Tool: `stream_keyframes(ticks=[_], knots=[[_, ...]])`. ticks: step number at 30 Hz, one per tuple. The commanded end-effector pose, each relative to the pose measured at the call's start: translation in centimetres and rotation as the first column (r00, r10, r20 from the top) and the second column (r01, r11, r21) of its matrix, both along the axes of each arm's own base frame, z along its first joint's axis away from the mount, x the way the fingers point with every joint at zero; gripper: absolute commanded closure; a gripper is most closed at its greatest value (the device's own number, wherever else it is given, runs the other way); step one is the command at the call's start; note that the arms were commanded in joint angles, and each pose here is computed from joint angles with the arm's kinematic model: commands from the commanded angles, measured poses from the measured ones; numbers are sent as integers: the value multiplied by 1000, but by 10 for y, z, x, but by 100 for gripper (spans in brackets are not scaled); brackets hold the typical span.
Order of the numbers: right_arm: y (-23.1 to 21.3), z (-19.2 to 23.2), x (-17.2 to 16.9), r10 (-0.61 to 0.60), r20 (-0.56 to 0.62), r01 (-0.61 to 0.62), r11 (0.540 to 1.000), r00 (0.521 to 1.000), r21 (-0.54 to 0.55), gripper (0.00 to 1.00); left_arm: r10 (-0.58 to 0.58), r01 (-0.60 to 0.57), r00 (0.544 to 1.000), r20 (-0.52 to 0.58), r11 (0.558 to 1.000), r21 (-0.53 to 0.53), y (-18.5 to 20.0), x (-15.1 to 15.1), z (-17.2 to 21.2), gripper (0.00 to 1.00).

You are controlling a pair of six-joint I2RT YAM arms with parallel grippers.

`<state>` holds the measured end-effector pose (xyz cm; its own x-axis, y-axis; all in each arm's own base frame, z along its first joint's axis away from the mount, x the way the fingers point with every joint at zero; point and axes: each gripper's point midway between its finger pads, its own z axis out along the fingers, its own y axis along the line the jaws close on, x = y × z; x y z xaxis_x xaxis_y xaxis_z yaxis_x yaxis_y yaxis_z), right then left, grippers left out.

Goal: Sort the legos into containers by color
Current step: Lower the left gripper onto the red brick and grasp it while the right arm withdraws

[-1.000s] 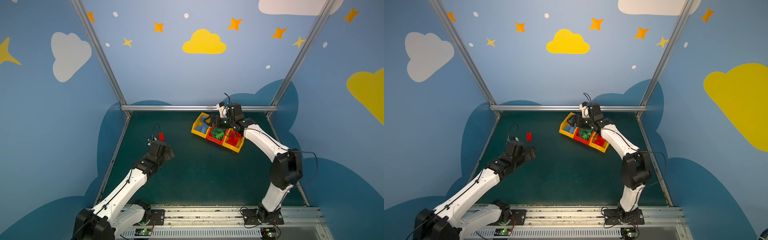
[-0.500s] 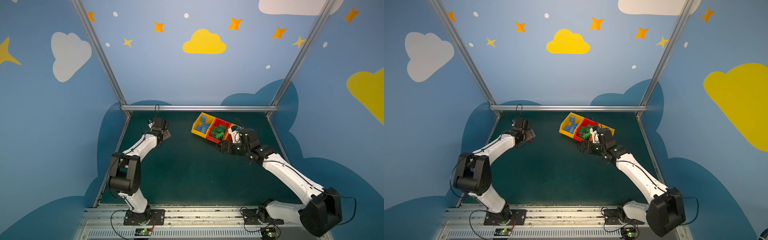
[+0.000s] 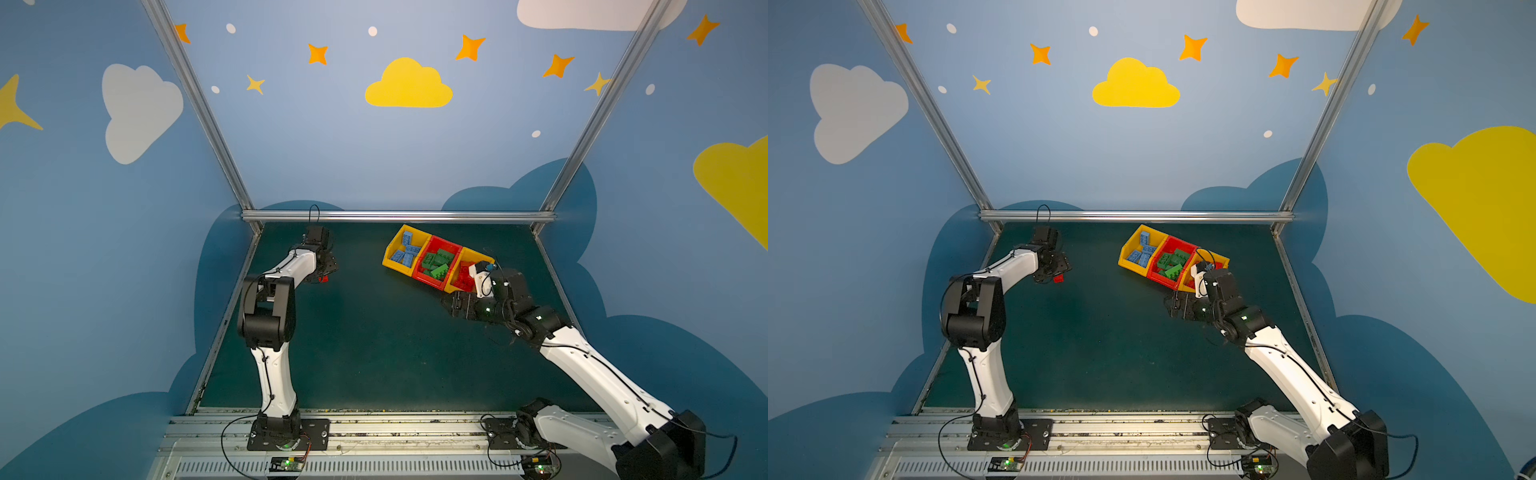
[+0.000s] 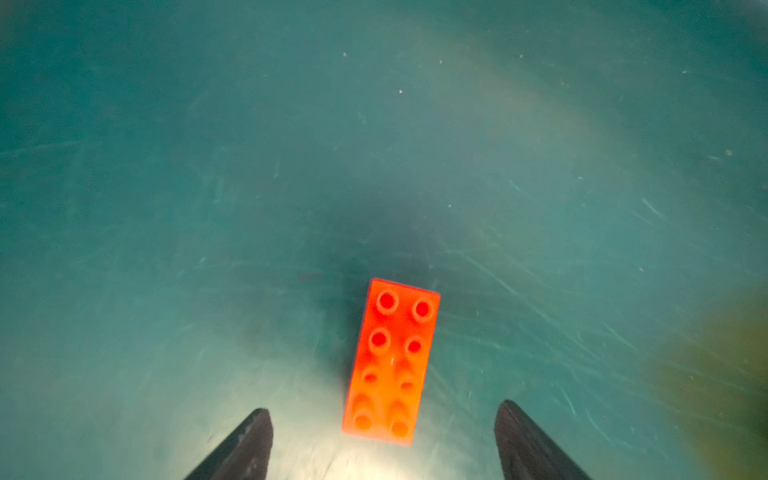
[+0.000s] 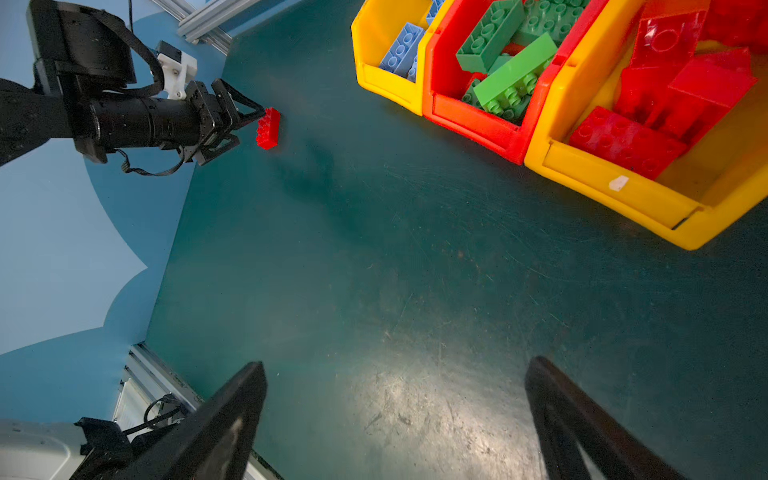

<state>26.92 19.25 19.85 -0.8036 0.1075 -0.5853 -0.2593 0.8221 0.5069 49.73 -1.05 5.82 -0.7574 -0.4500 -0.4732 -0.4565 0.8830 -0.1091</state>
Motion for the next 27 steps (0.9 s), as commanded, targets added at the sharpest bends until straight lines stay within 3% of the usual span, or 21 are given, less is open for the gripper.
stream_keyframes(ticks=[1,12,15,18,20,27], knots=[[-2,-7,-3,-6,-17,6,1000,1000,-11,5,-24,25,996,-82,1000,0,0,-3,-13,20],[-5,-10,-3,-18,-23,17,1000,1000,-22,5,-1,3,983,-186,1000,14,8,-4,-31,35],[-5,-11,-2,-19,-23,19,1000,1000,-25,5,2,-1,978,-211,1000,6,8,-5,-36,46],[-6,-11,-3,-19,-24,18,999,1000,-30,5,2,-2,977,-214,1000,3,8,-5,-36,67],[-7,-12,-4,-21,-28,20,999,999,-34,5,1,1,974,-225,1000,5,8,-7,-38,76],[-9,-8,-9,-21,-21,20,1000,1000,-24,5,-6,5,972,-236,1000,-4,6,-11,-41,76]])
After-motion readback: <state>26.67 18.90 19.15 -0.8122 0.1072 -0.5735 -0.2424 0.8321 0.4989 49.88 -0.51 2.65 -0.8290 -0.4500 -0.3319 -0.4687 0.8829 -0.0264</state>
